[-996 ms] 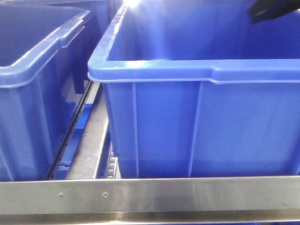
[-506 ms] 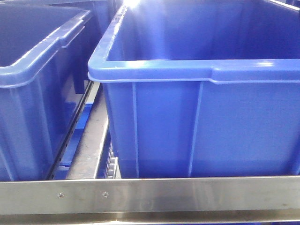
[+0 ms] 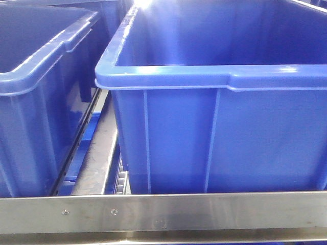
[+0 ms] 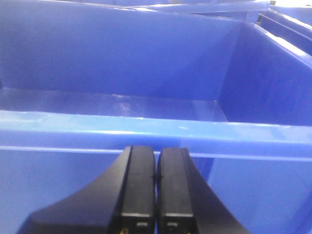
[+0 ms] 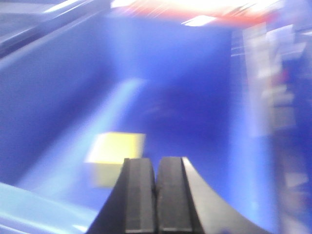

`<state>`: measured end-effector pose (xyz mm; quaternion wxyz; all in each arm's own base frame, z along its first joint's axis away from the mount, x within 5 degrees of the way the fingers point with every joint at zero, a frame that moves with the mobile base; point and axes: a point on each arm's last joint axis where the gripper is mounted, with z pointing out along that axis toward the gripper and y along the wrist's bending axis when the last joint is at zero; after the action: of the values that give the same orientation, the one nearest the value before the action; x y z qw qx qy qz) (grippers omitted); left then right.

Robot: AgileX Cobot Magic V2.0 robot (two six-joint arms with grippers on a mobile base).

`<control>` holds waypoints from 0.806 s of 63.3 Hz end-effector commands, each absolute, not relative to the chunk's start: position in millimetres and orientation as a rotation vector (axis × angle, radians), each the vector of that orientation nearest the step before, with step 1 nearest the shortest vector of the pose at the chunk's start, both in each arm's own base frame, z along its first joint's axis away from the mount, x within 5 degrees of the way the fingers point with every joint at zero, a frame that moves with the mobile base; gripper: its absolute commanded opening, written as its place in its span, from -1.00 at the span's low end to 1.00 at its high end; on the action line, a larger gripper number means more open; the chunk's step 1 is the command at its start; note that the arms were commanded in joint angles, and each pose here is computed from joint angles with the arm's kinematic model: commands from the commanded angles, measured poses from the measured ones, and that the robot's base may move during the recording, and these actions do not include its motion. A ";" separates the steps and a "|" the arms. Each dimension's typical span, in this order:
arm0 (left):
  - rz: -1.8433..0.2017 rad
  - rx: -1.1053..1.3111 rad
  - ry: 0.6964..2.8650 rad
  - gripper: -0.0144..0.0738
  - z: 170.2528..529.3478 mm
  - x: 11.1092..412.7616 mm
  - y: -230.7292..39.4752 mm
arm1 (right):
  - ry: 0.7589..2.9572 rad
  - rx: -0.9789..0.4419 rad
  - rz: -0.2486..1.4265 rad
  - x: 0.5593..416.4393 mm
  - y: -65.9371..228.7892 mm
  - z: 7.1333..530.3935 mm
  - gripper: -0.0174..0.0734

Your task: Place yellow foam block on left shelf second layer

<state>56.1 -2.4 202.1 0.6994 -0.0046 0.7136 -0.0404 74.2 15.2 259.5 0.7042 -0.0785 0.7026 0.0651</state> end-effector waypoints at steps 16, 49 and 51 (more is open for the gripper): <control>-0.111 -0.012 1.517 -0.36 201.5 55.9 -3.3 | 1.342 -0.016 0.050 48.9 2.3 236.6 -0.49; -0.111 -0.012 1.517 -0.36 201.5 55.9 -3.3 | 1.416 0.009 0.073 53.5 2.1 216.3 -0.49; -0.111 -0.012 1.517 -0.36 201.5 55.9 -3.3 | 1.416 0.009 0.073 53.5 2.1 216.3 -0.49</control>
<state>56.1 -2.4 202.3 0.6998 -0.0045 0.7132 -0.0404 56.8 1.9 200.2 0.7177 0.0074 0.6956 0.0333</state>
